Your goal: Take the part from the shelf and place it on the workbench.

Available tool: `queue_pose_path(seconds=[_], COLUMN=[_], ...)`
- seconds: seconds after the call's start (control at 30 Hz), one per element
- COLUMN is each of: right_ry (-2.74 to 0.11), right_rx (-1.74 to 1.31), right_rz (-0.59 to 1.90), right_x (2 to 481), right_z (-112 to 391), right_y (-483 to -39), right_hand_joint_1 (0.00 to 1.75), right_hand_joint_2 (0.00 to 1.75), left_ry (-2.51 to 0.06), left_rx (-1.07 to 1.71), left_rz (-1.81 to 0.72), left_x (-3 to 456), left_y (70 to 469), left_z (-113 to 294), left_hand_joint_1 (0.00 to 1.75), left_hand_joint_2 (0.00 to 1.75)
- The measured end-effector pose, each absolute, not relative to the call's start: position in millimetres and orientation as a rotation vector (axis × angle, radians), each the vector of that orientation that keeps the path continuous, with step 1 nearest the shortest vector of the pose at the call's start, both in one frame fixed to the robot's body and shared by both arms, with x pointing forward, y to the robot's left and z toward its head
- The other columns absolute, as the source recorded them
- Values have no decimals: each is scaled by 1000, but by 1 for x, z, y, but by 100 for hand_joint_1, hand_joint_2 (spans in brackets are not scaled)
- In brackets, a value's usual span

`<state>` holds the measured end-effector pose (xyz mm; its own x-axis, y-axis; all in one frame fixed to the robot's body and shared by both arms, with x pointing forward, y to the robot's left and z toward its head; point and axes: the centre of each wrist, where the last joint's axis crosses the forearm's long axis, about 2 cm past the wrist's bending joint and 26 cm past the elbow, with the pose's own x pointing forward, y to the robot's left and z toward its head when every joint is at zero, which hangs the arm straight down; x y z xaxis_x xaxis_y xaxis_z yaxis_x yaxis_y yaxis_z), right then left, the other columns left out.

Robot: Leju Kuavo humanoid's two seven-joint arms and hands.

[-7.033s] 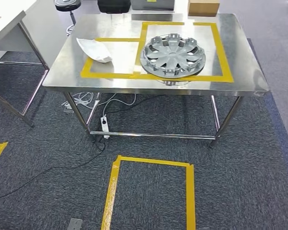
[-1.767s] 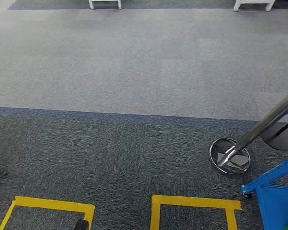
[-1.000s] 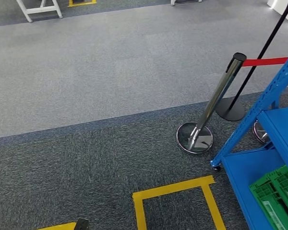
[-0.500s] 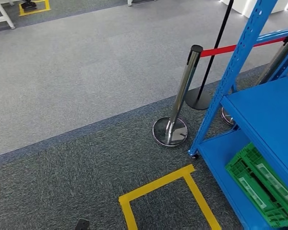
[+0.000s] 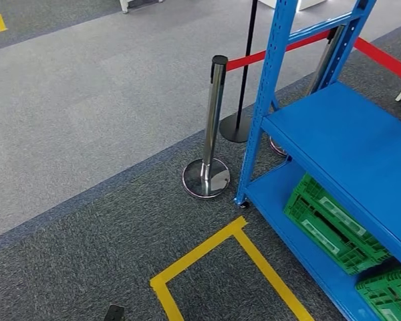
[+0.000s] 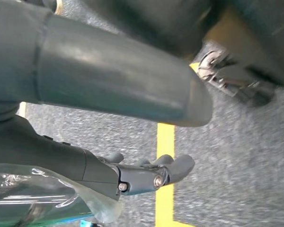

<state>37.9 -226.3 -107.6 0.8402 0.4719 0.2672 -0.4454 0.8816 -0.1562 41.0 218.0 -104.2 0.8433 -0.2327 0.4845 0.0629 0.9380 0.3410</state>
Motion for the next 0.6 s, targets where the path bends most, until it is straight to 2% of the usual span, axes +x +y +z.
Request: queue_pose_path(seconds=[0.6], right_ry=[-301], right_rx=[-89], right_rz=[486], right_x=[36], right_z=[-108], right_y=[-227], right_hand_joint_1=[0], right_hand_joint_2=[0], left_ry=[-546], left_rx=[323], left_rz=[-159], left_x=[41], left_y=[218], left_z=[-104], left_hand_joint_1=[0], left_hand_joint_2=[0])
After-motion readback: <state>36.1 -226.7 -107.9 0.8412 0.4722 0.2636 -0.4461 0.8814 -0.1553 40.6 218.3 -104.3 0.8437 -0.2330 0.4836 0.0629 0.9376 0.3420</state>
